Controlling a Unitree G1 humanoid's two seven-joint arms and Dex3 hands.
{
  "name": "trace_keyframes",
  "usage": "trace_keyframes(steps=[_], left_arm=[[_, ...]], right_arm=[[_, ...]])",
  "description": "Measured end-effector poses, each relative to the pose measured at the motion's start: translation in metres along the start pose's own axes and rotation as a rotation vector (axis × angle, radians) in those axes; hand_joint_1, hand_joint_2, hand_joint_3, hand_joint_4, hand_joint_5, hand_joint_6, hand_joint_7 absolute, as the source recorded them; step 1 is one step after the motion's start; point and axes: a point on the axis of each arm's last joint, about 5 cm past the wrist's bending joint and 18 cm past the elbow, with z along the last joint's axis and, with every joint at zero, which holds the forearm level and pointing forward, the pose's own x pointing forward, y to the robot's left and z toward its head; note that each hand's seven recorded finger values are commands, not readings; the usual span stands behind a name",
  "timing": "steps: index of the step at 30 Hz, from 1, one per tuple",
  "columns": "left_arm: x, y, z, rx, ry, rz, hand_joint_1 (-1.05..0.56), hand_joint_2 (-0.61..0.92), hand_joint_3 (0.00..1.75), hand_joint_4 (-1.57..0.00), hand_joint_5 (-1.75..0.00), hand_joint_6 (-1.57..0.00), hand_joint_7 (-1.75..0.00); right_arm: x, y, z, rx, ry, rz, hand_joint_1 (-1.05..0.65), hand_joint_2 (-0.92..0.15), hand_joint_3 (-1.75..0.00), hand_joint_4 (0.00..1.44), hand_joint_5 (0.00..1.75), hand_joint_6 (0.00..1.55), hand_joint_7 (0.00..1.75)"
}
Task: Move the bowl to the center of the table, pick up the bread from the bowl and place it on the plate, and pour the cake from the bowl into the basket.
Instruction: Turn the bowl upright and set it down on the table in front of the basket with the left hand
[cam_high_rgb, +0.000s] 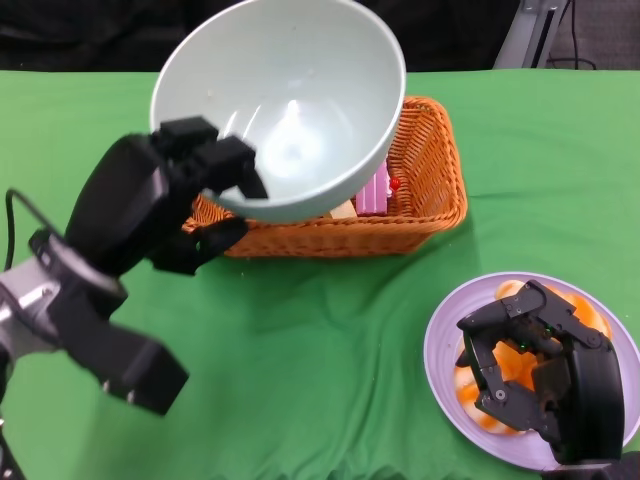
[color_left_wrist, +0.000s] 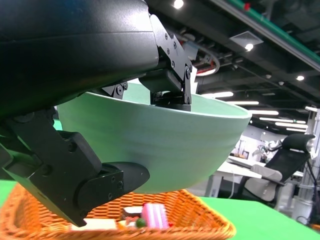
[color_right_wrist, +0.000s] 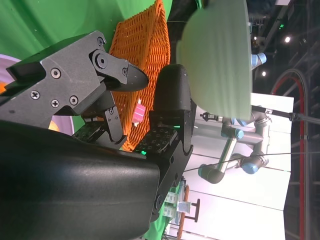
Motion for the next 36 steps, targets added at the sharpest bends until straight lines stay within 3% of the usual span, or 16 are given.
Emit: trace_keyframes(steps=[9,12,15,21,25,28,36], left_arm=[[-0.046,-0.014,0.001,0.109,-0.117,0.013,-0.05,0.45,1.21,-0.71,-1.75,-0.66,-1.55],[-0.055,-0.019,0.003,0.104,-0.143,-0.032,-0.05,0.43,1.22,-0.71,-1.75,-0.64,-1.57],[-0.064,-0.022,0.008,0.075,-0.149,-0.070,-0.06,0.45,1.21,-0.75,-1.67,-0.73,-1.45],[-0.088,-0.026,0.016,0.053,-0.119,-0.115,0.00,0.32,1.30,-0.78,-1.74,-0.57,-1.73],[-0.105,-0.027,0.021,0.038,-0.088,-0.150,0.02,0.26,1.32,-0.76,-1.75,-0.57,-1.74],[-0.116,-0.027,0.024,0.027,-0.068,-0.181,-0.03,0.41,1.22,-0.75,-1.75,-0.59,-1.71],[-0.131,-0.030,0.029,0.005,-0.019,-0.246,0.02,0.43,1.20,-0.76,-1.75,-0.62,-1.70]], right_arm=[[0.000,-0.001,0.000,0.003,0.000,-0.006,-0.09,-0.58,-0.86,0.77,1.51,0.78,1.16],[0.000,-0.001,0.000,0.003,0.001,-0.007,-0.09,-0.58,-0.85,0.77,1.50,0.77,1.15],[0.000,-0.001,0.000,0.002,0.005,-0.009,-0.08,-0.59,-0.85,0.77,1.50,0.78,1.14],[0.001,-0.001,0.001,-0.008,0.003,-0.015,-0.09,-0.59,-0.86,0.77,1.50,0.79,1.14],[0.002,-0.001,0.002,-0.007,-0.001,-0.013,-0.09,-0.59,-0.85,0.76,1.50,0.78,1.14],[0.003,-0.001,0.002,-0.008,-0.002,-0.011,-0.07,-0.59,-0.85,0.77,1.50,0.78,1.15],[0.002,-0.001,0.003,-0.009,0.002,-0.009,-0.09,-0.59,-0.84,0.77,1.50,0.78,1.15]])
